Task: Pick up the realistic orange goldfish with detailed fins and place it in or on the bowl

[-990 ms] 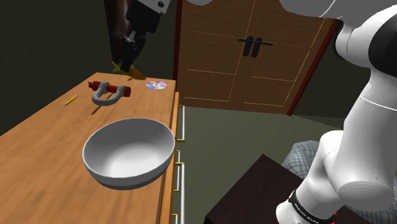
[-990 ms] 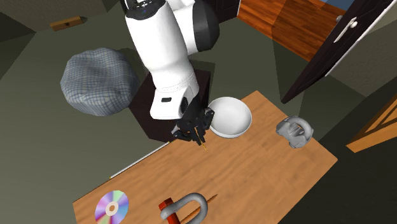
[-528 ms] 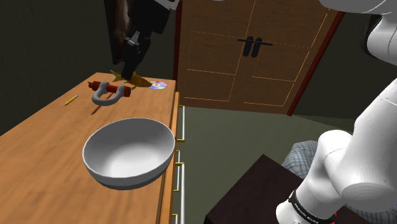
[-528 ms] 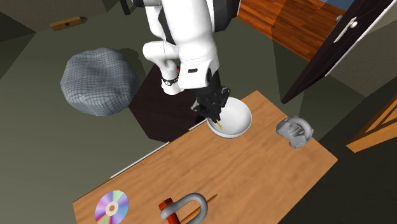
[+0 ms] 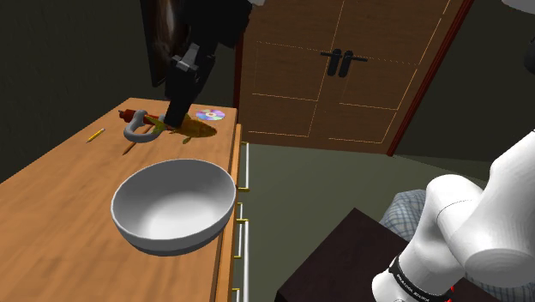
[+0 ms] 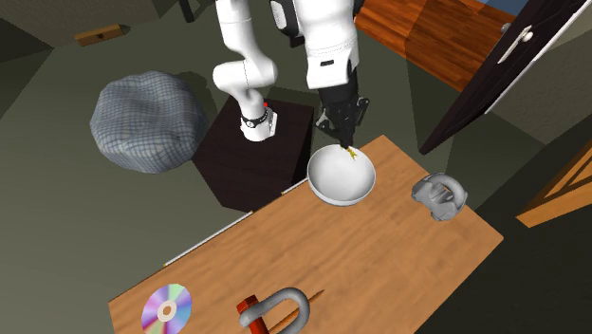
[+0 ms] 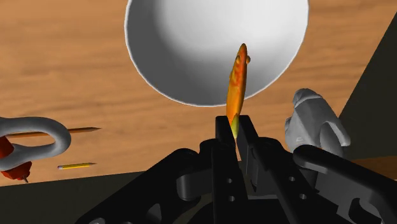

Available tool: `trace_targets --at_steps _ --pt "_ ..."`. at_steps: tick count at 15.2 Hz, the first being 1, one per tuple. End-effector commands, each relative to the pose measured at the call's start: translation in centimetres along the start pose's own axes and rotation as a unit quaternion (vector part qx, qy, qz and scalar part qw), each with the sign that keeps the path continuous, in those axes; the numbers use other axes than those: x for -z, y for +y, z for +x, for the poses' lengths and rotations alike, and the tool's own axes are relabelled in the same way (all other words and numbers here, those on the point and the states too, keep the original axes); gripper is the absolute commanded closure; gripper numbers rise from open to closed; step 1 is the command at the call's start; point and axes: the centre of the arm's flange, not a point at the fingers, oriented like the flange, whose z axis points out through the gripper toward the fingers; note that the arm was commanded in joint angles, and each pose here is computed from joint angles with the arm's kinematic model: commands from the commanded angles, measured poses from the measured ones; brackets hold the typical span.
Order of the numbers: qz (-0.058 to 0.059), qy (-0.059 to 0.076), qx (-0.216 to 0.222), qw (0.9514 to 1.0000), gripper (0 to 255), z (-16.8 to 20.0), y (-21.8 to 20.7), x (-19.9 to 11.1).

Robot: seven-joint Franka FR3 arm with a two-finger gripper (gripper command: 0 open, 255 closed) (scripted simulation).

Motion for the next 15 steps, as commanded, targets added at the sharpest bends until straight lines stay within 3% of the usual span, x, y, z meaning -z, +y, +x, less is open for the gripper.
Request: trace_targets --at_steps 1,15 --pt "0.0 0.0 -0.001 1.0 255 -0.6 -0.8 -0.5" --pt "0.0 0.0 -0.001 1.0 255 -3.3 -0.2 -7.3"
